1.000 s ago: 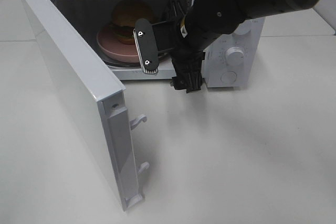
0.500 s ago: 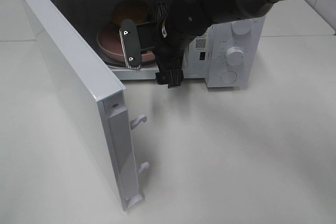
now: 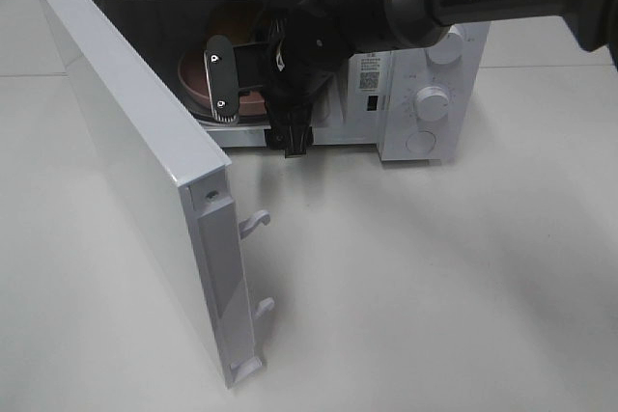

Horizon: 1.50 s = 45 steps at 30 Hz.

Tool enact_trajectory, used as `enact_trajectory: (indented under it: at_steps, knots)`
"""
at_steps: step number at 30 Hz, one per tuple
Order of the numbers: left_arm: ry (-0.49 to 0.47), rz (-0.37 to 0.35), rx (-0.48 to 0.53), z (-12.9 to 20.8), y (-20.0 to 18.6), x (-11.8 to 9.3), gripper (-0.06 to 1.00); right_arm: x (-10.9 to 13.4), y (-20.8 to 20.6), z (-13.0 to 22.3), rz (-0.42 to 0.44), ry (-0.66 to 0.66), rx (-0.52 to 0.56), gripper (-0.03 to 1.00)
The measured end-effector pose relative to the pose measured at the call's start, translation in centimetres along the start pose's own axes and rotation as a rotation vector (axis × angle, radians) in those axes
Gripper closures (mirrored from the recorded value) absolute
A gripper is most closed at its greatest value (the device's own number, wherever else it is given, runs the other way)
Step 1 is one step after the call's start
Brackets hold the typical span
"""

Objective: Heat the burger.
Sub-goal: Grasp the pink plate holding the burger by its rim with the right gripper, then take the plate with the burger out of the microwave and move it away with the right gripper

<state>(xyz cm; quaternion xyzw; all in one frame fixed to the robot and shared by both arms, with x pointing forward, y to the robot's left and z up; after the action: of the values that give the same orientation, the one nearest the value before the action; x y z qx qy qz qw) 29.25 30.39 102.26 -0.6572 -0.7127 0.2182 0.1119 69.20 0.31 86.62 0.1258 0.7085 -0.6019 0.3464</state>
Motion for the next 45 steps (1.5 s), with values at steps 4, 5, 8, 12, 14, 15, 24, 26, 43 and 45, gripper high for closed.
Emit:
enact_trajectory:
  at_steps: [4,5,8,12,14,15,24,26,43,45]
  knots:
    - [0.0,0.0,0.0,0.0,0.0,0.0,-0.03,0.2,1.3,0.3,-0.011,0.032,0.0,0.09]
    - [0.0,0.0,0.0,0.0,0.0,0.0,-0.03,0.1,1.4,0.4,-0.011,0.037,0.0,0.09]
    - [0.0,0.0,0.0,0.0,0.0,0.0,-0.03,-0.2,1.6,0.5,-0.004,0.045,-0.001,0.1]
    - [0.0,0.0,0.0,0.0,0.0,0.0,-0.03,-0.3,1.7,0.7,-0.001,0.053,0.0,0.11]
    - [0.0,0.0,0.0,0.0,0.0,0.0,-0.03,-0.4,1.7,0.8,0.0,0.054,0.001,0.11]
    - [0.0,0.0,0.0,0.0,0.0,0.0,-0.03,-0.4,1.8,0.9,-0.001,0.058,0.002,0.12]
    - [0.0,0.0,0.0,0.0,0.0,0.0,-0.03,1.3,3.4,0.8,-0.048,0.097,-0.004,0.16]
    - [0.0,0.0,0.0,0.0,0.0,0.0,-0.03,1.3,3.4,0.8,-0.048,0.099,-0.005,0.21]
    - [0.0,0.0,0.0,0.0,0.0,0.0,-0.03,0.8,1.5,-0.2,-0.083,0.072,-0.029,0.87]
    - [0.0,0.0,0.0,0.0,0.0,0.0,-0.03,0.8,1.2,-0.3,-0.092,0.074,-0.036,0.87]
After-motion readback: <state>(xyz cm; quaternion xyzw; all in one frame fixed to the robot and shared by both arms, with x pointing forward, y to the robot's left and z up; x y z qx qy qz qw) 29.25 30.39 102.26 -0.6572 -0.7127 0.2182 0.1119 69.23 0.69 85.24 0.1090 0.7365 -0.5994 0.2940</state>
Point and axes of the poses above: a point on each arm's last joint axis where the gripper is mounted, y pointing out along that axis toward the gripper, x along the wrist's bending axis when the last joint is at zero, z = x × y, the point moved 7 cm from there along y, pointing out along that axis toward the gripper, and after that the axes turned 6 degrees about -y, right-handed, at the moved point
